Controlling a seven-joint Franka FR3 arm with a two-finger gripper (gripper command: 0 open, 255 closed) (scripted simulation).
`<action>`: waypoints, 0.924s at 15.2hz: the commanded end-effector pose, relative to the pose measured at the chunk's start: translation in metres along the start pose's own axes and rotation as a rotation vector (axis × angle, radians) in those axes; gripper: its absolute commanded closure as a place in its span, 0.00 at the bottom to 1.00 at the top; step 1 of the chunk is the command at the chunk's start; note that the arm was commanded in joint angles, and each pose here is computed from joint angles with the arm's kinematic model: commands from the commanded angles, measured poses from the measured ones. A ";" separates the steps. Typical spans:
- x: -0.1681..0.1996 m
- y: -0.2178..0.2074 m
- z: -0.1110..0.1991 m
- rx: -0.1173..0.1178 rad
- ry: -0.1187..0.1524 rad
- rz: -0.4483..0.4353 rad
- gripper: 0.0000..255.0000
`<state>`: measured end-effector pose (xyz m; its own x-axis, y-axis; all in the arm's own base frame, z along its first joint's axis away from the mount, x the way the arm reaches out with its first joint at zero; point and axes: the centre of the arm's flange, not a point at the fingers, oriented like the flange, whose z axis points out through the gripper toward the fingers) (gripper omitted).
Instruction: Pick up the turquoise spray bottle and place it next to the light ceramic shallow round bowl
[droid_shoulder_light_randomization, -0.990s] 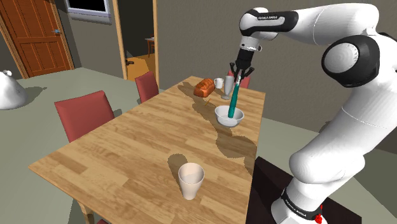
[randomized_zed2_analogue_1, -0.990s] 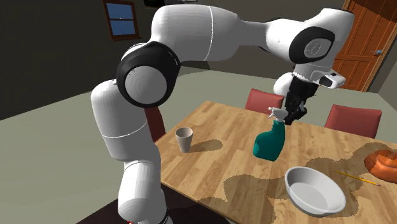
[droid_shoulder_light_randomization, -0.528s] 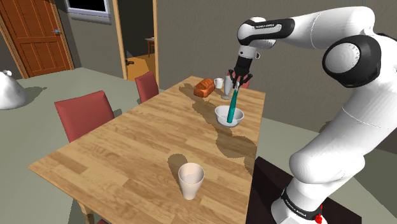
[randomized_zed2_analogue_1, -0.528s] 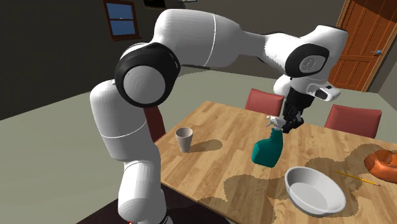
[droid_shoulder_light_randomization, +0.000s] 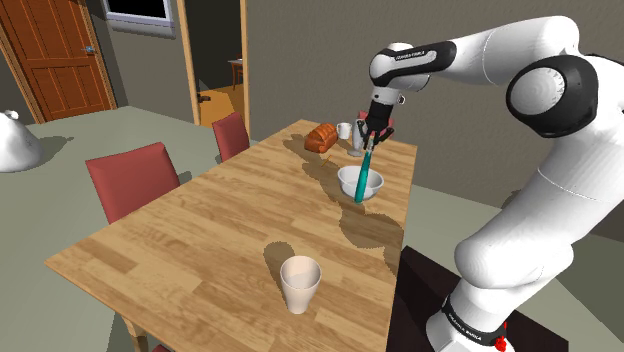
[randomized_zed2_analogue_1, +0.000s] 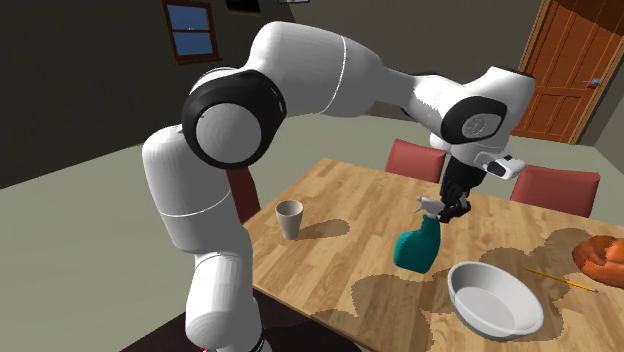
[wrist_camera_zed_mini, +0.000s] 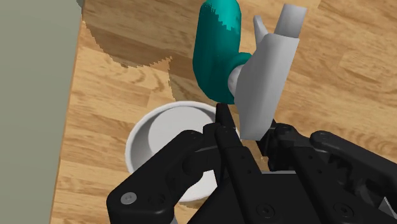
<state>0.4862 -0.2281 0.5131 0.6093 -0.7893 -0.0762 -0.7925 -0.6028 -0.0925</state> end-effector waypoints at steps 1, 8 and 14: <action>0.000 0.002 0.010 0.000 0.001 0.000 1.00; 0.003 0.005 0.047 0.000 0.001 0.000 1.00; 0.005 0.008 0.079 0.000 0.001 0.000 1.00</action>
<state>0.4850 -0.2275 0.4394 0.6092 -0.7894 -0.0762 -0.7926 -0.6027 -0.0925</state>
